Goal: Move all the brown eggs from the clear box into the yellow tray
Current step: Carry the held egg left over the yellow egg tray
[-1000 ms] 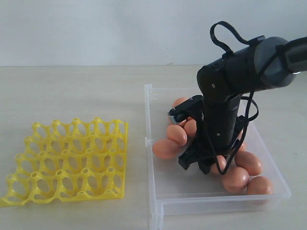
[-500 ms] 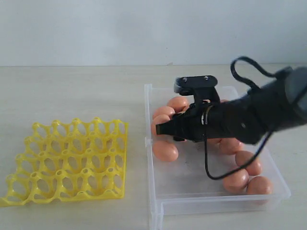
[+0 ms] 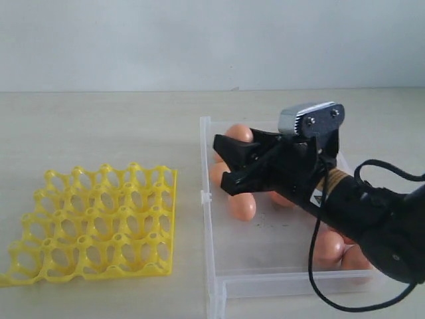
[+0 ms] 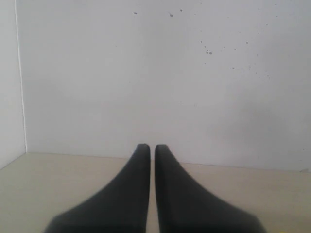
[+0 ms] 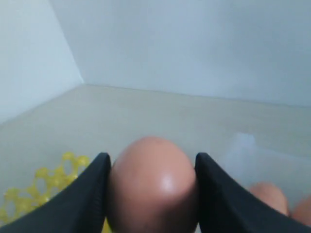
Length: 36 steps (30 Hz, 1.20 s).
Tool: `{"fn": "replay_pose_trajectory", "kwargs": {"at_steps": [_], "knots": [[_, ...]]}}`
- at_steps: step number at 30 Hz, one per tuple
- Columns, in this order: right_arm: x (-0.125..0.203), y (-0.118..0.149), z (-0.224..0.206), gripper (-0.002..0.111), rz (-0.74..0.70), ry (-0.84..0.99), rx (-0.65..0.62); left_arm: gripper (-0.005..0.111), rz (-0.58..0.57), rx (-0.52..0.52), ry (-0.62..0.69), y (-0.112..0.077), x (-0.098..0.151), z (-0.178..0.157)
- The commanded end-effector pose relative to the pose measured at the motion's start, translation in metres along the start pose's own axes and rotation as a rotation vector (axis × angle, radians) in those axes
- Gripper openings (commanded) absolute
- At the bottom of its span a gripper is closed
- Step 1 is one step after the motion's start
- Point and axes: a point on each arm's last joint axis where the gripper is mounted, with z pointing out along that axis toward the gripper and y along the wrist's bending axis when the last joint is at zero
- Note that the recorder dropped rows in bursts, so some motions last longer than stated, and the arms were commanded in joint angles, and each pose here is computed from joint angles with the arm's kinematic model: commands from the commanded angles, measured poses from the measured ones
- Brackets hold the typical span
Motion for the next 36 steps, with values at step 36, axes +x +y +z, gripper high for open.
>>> {"fn": "replay_pose_trajectory", "kwargs": {"at_steps": [36], "knots": [[0.074,0.129,0.226,0.000,0.366,0.289,-0.061,0.004,-0.001,-0.003,-0.009,0.000,-0.001,0.000]]}}
